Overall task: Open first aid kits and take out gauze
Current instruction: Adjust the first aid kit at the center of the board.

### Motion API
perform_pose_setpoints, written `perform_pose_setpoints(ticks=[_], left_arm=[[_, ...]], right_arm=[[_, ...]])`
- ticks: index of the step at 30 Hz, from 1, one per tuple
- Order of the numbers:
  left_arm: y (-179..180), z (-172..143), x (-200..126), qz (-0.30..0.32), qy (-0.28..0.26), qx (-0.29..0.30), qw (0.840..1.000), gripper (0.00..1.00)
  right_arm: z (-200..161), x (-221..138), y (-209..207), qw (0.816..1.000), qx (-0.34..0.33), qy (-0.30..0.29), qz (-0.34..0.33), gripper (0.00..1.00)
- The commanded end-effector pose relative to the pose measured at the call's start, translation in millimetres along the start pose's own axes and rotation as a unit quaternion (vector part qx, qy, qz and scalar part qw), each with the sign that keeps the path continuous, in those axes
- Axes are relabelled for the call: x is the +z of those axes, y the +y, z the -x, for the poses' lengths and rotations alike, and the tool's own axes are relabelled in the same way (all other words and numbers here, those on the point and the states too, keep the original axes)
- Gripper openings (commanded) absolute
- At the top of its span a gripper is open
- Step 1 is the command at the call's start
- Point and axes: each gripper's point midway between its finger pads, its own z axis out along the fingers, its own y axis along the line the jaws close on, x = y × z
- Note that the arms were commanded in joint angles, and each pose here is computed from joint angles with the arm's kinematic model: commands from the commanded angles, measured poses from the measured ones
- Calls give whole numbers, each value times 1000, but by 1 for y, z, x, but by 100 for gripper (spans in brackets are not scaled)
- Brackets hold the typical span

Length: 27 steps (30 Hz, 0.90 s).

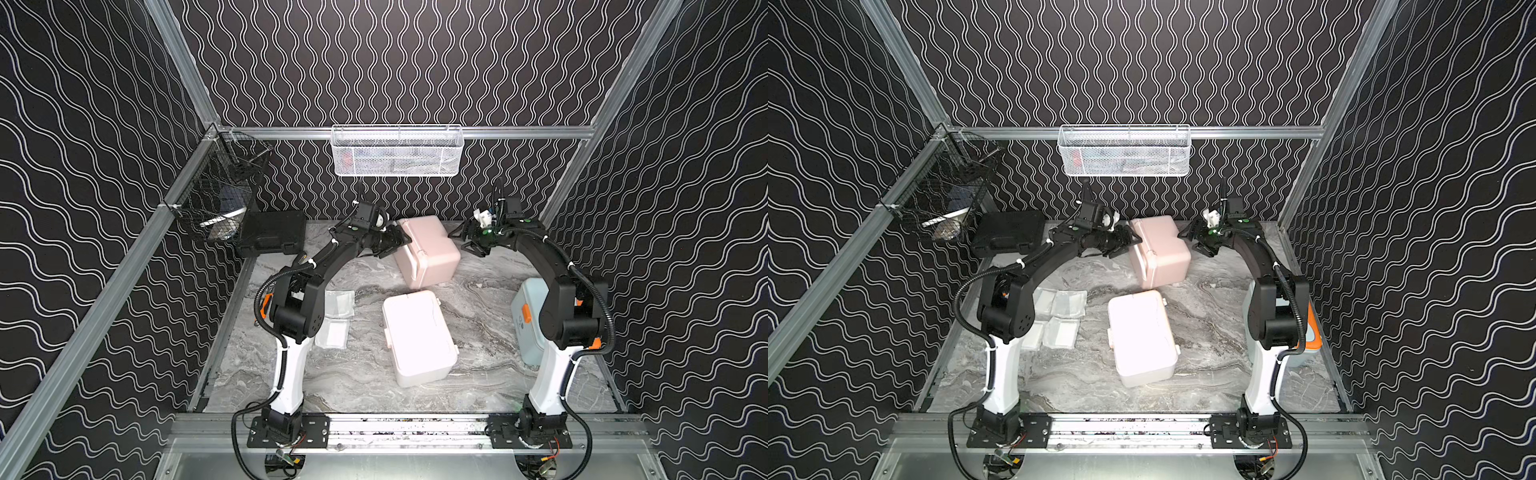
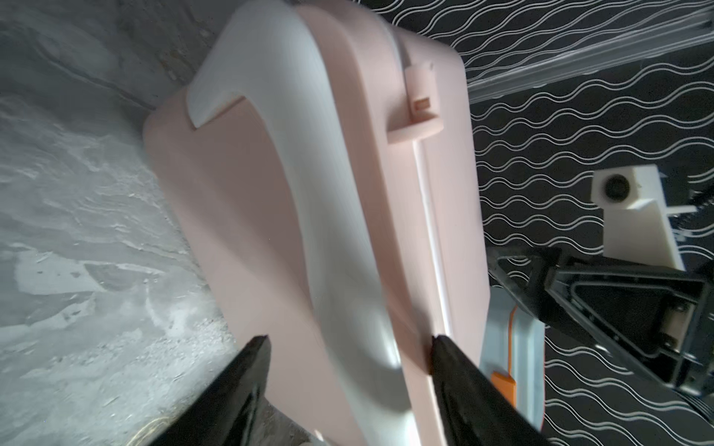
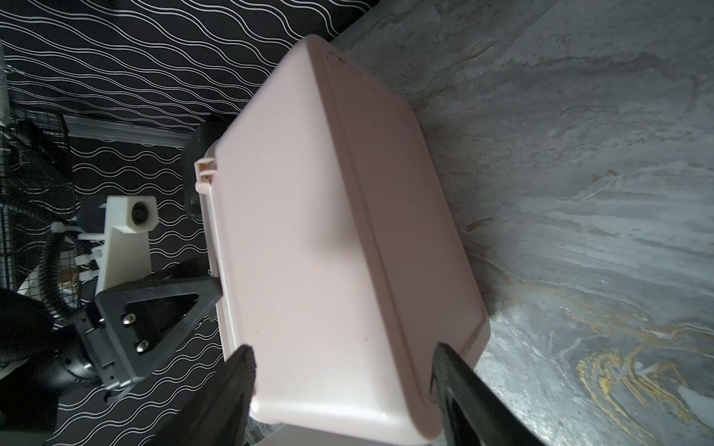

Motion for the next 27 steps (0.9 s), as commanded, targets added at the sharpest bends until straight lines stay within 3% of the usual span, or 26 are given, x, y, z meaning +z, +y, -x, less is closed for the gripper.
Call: perform_pose_setpoints(ticks=[1, 18, 27], left_arm=[[14, -5, -5, 33, 0, 3, 999, 68], [-8, -2, -14, -24, -14, 0, 1000, 73], [-4, -3, -19, -19, -17, -2, 1000, 71]], right_arm=[[0, 0, 2, 1000, -9, 1, 7, 74], [-3, 3, -1, 1000, -7, 5, 7, 74], [-3, 3, -1, 1000, -6, 5, 8, 74]])
